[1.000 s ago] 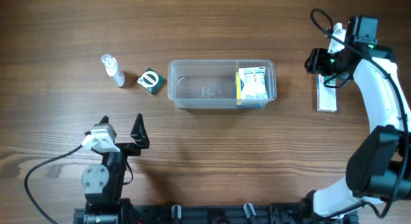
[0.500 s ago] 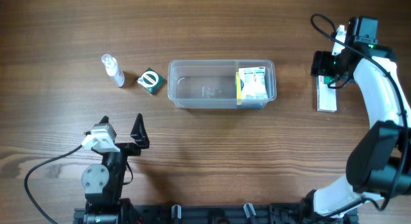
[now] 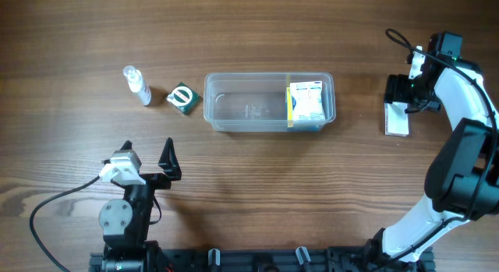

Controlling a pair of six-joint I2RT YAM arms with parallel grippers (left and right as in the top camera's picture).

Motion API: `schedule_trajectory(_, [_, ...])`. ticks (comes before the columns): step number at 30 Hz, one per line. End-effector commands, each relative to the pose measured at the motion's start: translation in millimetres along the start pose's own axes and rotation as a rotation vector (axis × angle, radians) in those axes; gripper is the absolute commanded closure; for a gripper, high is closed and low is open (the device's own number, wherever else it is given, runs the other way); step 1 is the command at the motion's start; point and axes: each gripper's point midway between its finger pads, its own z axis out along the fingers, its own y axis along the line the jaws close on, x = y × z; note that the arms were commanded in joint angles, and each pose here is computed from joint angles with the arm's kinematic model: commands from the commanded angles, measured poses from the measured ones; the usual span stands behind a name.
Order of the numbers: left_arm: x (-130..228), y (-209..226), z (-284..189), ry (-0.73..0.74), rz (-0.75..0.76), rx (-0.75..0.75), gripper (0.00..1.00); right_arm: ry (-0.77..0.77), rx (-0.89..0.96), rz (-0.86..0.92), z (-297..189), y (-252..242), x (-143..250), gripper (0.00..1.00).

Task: Pack container
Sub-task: 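Close right gripper on the Panadol box and lift it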

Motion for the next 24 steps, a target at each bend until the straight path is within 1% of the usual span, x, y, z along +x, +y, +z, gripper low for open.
schedule_trajectory(1, [3.3,0.5,0.4,0.009,-0.01,0.003,0.0,0.034,-0.036,-0.048,17.5,6.0,3.1,0.14])
schedule_trajectory(6, [3.3,0.5,0.4,0.009,-0.01,0.003,0.0,0.068,-0.053,-0.05,29.3,9.2,10.2,0.15])
schedule_trajectory(9, [3.3,0.5,0.4,0.009,-0.01,0.003,0.0,0.078,-0.054,-0.049,31.4,9.2,12.3,0.19])
schedule_trajectory(11, [3.3,0.5,0.4,0.009,-0.01,0.003,0.0,0.077,-0.054,-0.047,31.4,9.2,12.1,0.22])
schedule_trajectory(18, [3.3,0.4,0.4,0.009,-0.01,0.004,0.0,0.097,-0.056,-0.034,31.3,10.0,17.2,0.41])
schedule_trajectory(24, [3.3,0.5,0.4,0.009,-0.01,0.003,0.0,0.119,-0.07,-0.016,36.7,13.2,27.5,0.49])
